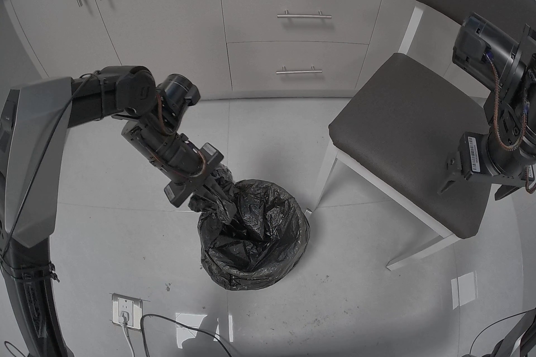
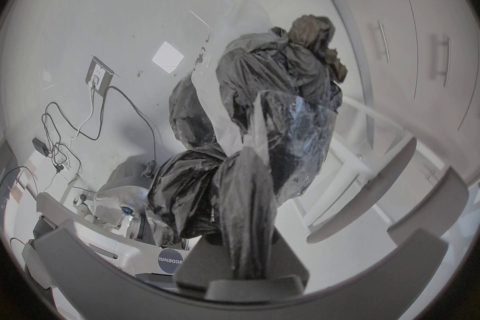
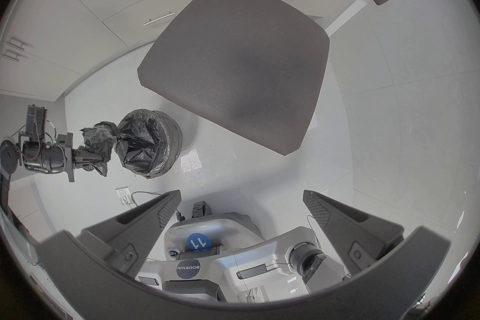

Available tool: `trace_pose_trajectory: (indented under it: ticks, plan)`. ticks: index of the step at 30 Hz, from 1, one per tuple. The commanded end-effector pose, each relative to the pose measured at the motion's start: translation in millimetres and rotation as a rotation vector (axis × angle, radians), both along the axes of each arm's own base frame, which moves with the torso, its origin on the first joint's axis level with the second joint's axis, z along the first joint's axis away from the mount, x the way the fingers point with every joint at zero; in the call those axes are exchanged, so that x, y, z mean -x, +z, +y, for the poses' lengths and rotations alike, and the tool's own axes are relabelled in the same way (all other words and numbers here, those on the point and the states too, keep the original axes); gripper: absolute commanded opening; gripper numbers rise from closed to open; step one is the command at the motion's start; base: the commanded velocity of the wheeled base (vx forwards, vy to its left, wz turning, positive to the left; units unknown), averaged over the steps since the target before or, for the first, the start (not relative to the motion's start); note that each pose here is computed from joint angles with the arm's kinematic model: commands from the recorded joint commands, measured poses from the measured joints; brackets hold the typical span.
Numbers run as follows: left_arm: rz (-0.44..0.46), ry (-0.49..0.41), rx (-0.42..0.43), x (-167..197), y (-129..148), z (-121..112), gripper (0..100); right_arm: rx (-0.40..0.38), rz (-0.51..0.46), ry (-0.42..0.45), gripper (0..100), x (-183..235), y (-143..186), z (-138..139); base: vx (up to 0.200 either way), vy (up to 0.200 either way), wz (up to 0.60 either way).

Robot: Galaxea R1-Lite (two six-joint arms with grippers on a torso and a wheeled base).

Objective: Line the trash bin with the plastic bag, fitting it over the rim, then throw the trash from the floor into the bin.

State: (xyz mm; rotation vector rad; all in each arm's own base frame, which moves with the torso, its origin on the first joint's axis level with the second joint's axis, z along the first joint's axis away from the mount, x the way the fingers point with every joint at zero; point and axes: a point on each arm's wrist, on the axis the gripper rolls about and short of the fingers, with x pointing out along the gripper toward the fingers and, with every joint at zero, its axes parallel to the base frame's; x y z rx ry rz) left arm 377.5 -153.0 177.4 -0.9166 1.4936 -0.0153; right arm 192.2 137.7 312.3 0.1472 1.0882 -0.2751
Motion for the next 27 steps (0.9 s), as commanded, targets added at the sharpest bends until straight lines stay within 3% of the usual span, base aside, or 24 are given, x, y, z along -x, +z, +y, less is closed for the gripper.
trace_pose_trajectory:
  ticks: [1,7,27]
  plan:
    - [0.019,-0.077,-0.007,12.1,-4.8,-29.6,0,0.013,0.017,0.001,100,-0.5,-2.2,0.9,0.0,0.0,0.0]
    - [0.026,-0.128,-0.011,21.9,-5.7,-47.1,0,0.016,0.022,0.001,100,-2.5,-4.0,2.4,0.0,0.0,0.0]
    - [0.078,-0.165,-0.04,17.0,-36.5,-64.3,0,0.01,0.02,-0.013,100,-2.5,-4.0,2.4,0.0,0.0,0.0]
